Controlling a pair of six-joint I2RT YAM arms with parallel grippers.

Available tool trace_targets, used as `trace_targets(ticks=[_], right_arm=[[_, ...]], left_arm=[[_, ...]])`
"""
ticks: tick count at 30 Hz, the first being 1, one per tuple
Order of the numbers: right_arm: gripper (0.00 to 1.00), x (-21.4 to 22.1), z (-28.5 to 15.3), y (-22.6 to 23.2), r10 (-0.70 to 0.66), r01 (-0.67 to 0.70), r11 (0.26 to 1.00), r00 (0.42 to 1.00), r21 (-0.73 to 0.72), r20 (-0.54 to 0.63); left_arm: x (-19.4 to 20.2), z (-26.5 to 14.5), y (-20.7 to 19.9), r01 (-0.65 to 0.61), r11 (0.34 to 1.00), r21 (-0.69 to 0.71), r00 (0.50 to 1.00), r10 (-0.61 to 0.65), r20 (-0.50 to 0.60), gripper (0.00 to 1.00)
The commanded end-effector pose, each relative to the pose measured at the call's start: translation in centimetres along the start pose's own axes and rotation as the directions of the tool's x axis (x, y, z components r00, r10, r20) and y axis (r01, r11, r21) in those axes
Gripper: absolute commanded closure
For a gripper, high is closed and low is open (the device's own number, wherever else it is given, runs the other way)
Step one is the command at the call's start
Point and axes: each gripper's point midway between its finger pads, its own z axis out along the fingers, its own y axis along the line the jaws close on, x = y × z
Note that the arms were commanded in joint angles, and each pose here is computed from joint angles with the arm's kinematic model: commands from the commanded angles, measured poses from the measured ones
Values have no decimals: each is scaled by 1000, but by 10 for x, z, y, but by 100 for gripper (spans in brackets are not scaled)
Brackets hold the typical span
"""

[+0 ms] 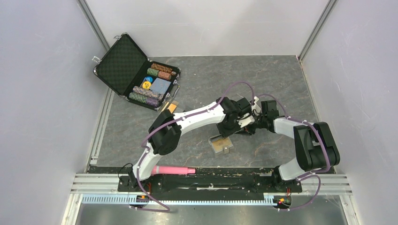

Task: Put the credit cards into the card holder
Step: Close the card holder at the center of the board.

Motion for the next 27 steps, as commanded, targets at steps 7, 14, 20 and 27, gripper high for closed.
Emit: trace_targets(ticks=[7, 14, 20, 27], right_arm=[[61, -14, -6, 9, -42, 43, 999, 998, -24, 51], [62, -12, -7, 10, -66, 67, 997, 997, -31, 32], [64, -6, -8, 13, -101, 100, 994, 995, -49, -1], [69, 0, -6, 28, -152, 147, 981, 988, -130, -36]], left_arm=[[-13, -29, -25, -54, 997, 56, 995, 48, 93, 48], [-18, -44, -58, -47, 971, 235, 988, 11, 152, 47], [-18, -58, -69, -26, 953, 303, 980, -35, 194, 47], [-4, -59, -77, 24, 909, 417, 978, -108, 178, 48]])
